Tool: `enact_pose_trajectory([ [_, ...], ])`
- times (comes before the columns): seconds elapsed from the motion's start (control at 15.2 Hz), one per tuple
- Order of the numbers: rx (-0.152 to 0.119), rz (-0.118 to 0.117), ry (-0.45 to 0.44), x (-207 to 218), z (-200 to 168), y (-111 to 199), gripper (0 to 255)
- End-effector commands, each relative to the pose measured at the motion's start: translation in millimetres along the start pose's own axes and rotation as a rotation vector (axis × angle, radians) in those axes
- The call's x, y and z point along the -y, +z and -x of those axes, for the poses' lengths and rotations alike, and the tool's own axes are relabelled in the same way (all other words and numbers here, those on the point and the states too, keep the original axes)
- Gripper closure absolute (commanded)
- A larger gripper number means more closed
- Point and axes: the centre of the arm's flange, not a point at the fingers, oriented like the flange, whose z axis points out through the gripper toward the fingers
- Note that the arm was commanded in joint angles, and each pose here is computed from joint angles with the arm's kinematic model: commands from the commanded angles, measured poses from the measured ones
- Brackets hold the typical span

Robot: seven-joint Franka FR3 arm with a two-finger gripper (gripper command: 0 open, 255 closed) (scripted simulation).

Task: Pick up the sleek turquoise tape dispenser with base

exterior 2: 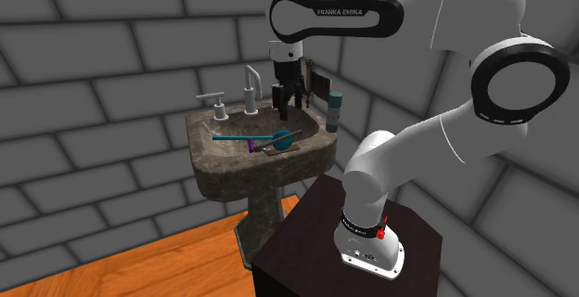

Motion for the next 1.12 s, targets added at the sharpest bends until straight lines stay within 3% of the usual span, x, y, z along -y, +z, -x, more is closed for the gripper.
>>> enact_pose_trajectory([
  [0.0,0.0,0.0,0.0,0.0,0.0,0.0,0],
  [1.06,0.02,0.123,-0.625,-111.3,-107.1,123.0,0],
])
